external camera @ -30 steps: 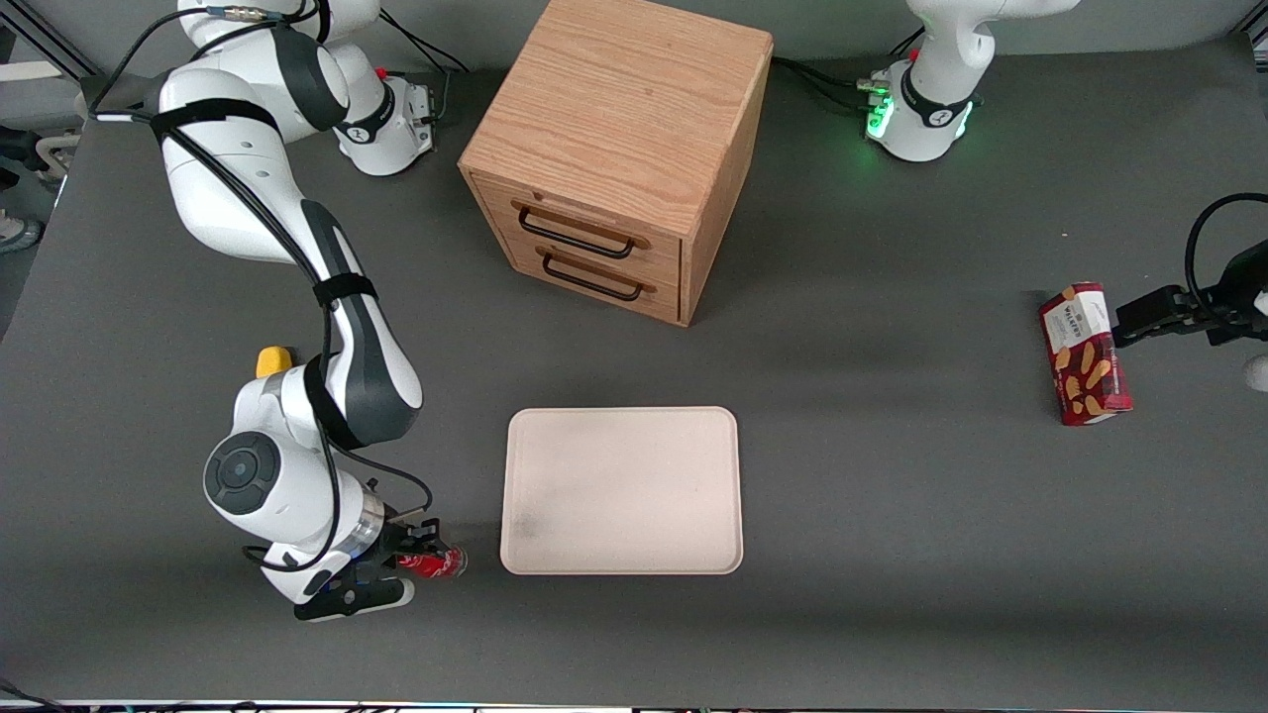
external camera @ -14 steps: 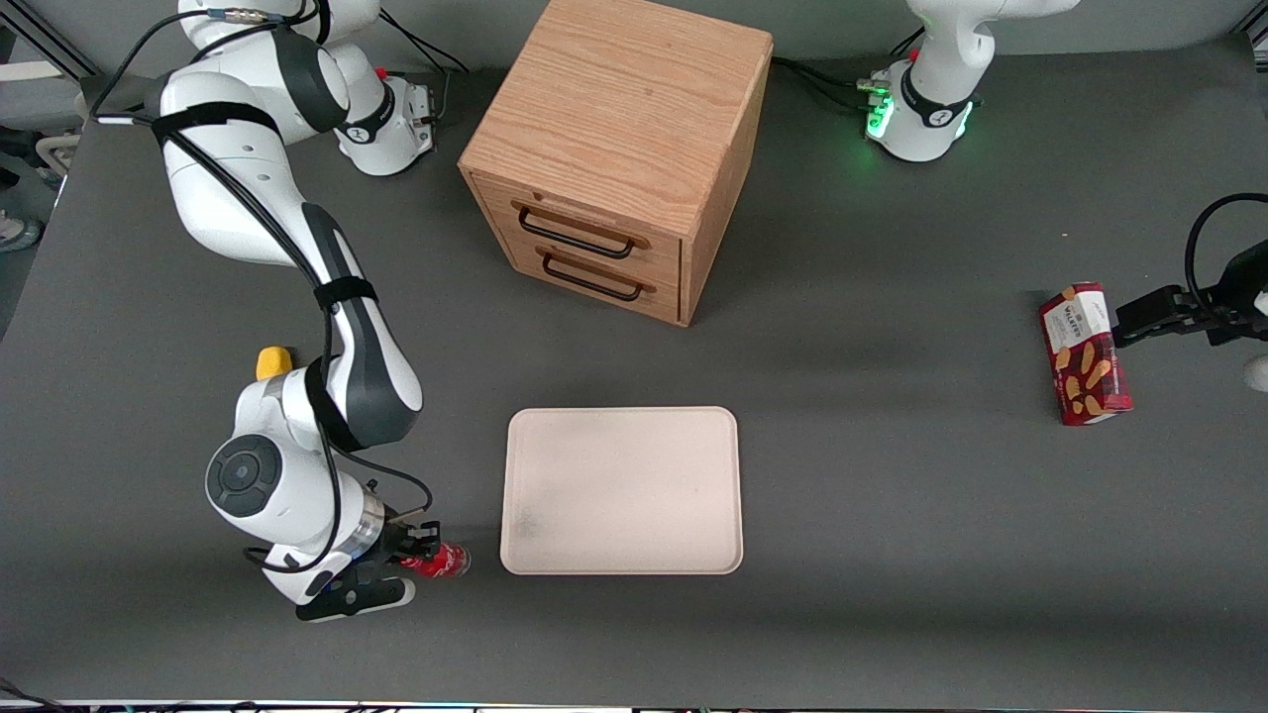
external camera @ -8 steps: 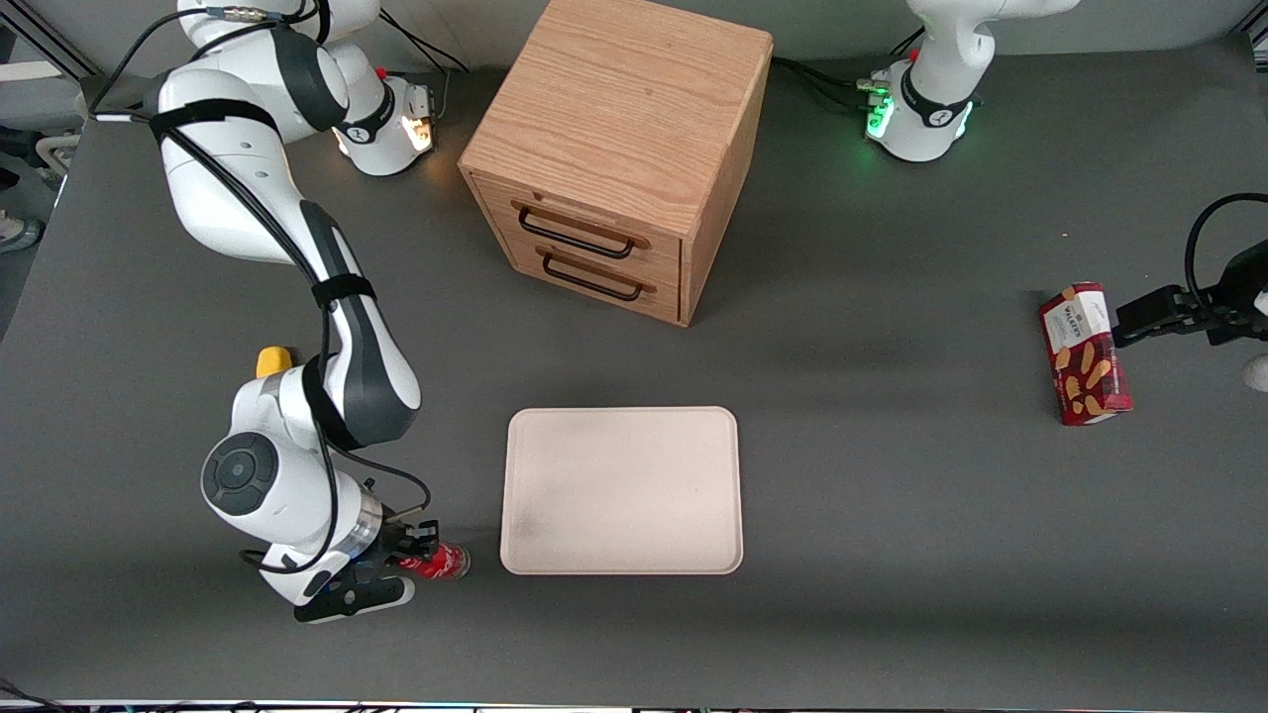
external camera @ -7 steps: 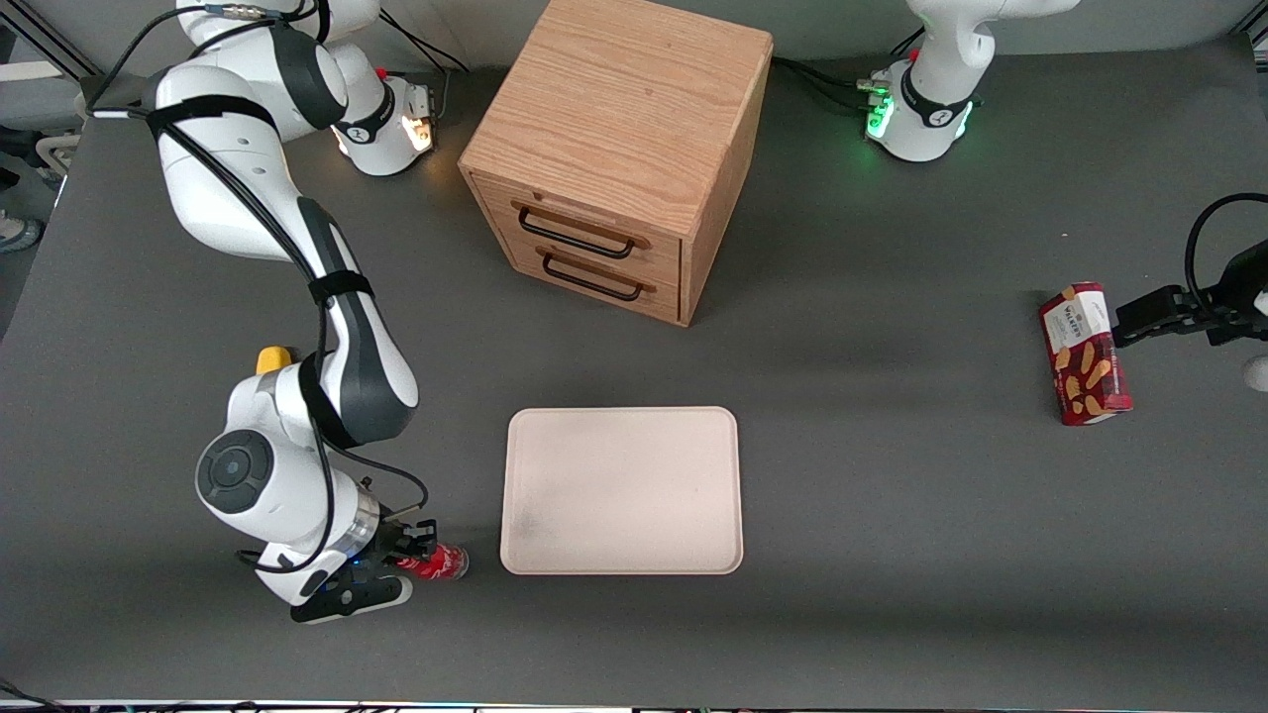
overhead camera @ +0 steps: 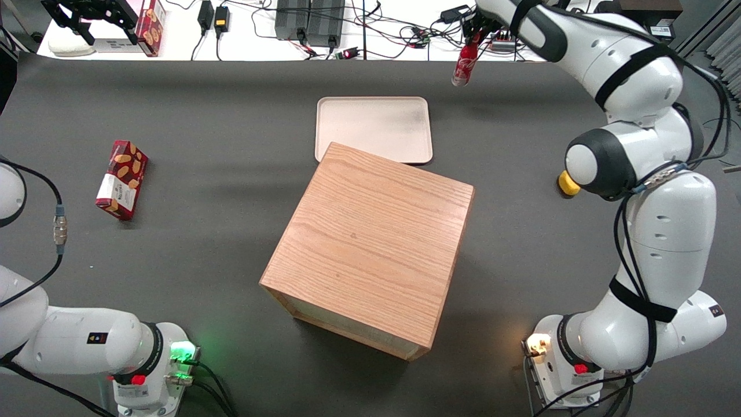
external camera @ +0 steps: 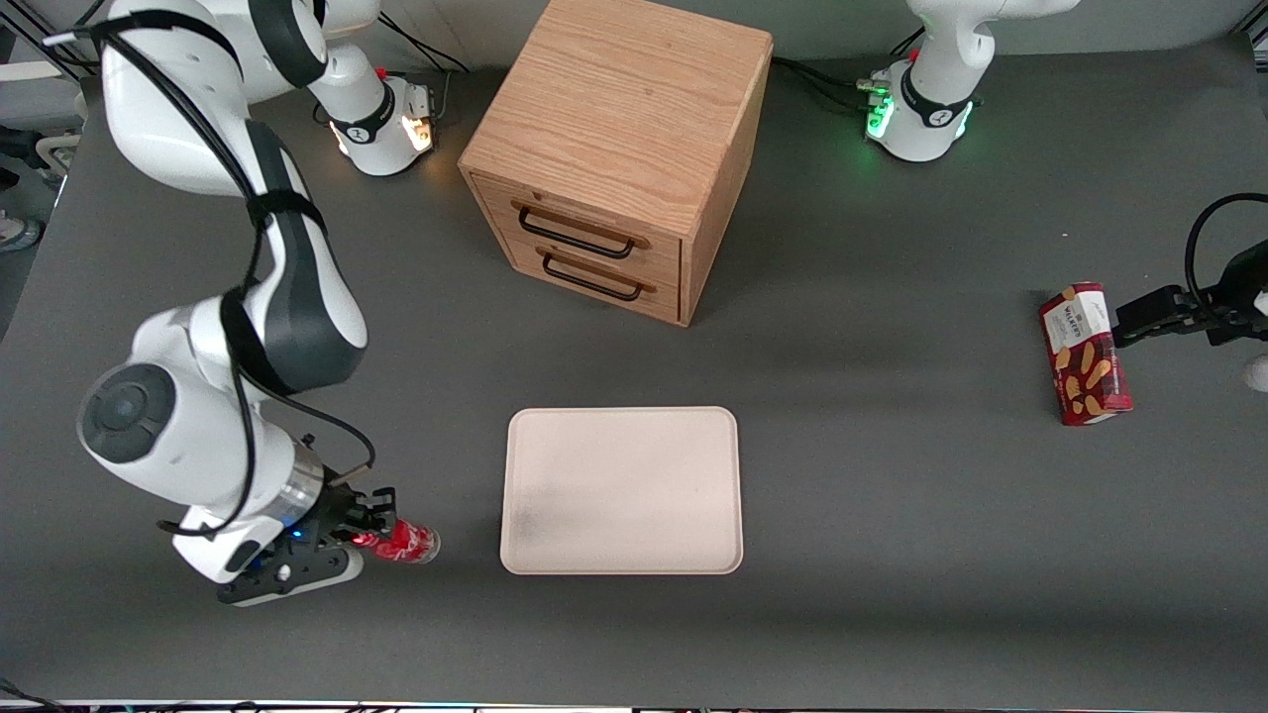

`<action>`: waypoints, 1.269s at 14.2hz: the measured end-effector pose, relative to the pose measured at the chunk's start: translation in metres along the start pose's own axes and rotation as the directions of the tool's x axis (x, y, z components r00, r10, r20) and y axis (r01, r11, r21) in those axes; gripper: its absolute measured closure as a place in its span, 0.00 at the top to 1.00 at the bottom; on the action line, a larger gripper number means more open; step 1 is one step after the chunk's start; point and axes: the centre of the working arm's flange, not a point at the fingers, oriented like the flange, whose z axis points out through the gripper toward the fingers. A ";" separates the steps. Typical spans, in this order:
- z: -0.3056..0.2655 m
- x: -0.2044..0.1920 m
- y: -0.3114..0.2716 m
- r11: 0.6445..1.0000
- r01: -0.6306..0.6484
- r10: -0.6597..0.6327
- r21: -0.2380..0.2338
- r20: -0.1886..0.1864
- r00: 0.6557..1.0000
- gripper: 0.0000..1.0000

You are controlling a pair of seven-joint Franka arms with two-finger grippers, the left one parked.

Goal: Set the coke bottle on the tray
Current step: 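Lift the red bottle and carry it onto the tray's edge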

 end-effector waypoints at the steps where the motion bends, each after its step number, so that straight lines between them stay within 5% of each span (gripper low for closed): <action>1: -0.017 -0.002 -0.001 1.000 0.002 -0.002 0.000 -0.007 1.000 0.33; 10: -0.096 -0.010 -0.061 0.996 0.082 -0.077 0.041 -0.108 0.991 0.33; 14: -0.063 0.000 -0.104 0.993 0.109 -0.101 0.034 -0.175 0.979 0.33; 18: 0.001 0.004 -0.131 0.993 0.107 -0.098 0.051 -0.160 0.982 0.33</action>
